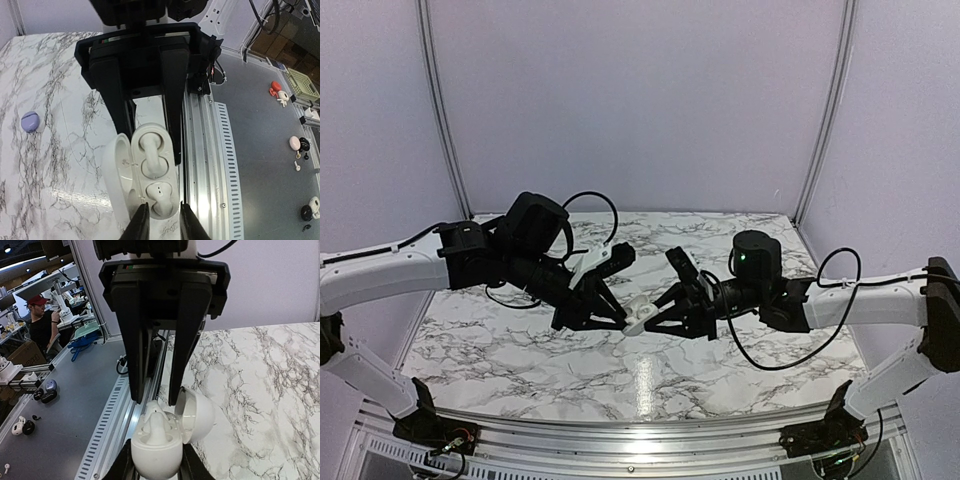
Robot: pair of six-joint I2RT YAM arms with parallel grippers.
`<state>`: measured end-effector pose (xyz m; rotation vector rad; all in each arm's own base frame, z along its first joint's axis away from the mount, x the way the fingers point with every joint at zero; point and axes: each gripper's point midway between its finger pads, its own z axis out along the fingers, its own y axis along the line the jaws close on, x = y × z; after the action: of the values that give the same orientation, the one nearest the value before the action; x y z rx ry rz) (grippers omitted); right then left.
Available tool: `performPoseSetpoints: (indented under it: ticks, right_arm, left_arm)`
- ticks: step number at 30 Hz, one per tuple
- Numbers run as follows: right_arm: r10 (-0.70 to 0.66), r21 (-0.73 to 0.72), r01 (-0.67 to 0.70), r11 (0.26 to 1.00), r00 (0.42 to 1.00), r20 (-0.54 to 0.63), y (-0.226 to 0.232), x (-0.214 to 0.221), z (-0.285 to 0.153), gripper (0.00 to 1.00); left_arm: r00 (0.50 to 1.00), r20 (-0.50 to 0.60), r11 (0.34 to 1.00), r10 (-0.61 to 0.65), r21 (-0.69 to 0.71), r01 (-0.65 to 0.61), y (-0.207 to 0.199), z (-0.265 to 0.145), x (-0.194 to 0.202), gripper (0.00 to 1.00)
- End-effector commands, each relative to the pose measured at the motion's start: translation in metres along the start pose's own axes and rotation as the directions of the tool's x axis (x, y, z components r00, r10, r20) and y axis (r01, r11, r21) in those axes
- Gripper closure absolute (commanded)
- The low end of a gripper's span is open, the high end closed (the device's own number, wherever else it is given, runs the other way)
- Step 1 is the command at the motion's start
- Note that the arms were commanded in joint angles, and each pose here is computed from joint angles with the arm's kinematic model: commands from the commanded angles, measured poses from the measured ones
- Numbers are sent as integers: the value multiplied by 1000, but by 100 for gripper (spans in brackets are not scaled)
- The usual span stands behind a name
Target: Insert the wireless bluetooth earbuds into the charging case
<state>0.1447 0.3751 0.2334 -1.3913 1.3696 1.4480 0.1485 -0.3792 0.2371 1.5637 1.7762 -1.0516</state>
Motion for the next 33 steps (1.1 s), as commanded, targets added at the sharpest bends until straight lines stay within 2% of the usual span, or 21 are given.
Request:
performPoseSetpoints:
  ticks: [1, 5, 10, 12, 14, 18, 21, 26, 33]
  right_arm:
    - [-101, -52, 104, 993, 993, 65, 13, -25, 4, 100]
    - [-96, -48, 99, 994, 993, 64, 12, -24, 4, 100]
    - [-93, -46, 96, 994, 993, 66, 11, -25, 4, 100]
    - [-93, -45, 96, 994, 993, 67, 11, -26, 4, 100]
    - [-94, -44, 98, 994, 993, 72, 10, -28, 4, 100]
    - [-93, -32, 96, 995, 993, 78, 8, -30, 4, 100]
    - [-80, -24, 82, 996, 993, 84, 5, -31, 3, 100]
    - [-72, -42, 76, 996, 994, 83, 6, -31, 5, 100]
    - [-65, -37, 69, 997, 995, 78, 3, -30, 5, 100]
  left_arm:
    - [996, 65, 993, 60, -106, -53, 10, -24, -23, 73]
    - [992, 92, 986, 82, -154, -67, 13, -40, -30, 68]
    - [989, 117, 978, 87, -198, -62, 18, -53, -33, 66]
    - [990, 110, 978, 85, -201, -62, 19, -51, -29, 60]
    - [991, 98, 980, 88, -187, -69, 18, -48, -23, 47]
    - [992, 101, 988, 81, -137, -66, 12, -40, -19, 42]
    - [991, 106, 988, 84, -136, -69, 13, -34, -19, 44]
    - [990, 122, 992, 70, -115, -56, 14, -23, -25, 56]
    - [989, 98, 992, 107, -71, -101, 1, -6, -24, 64]
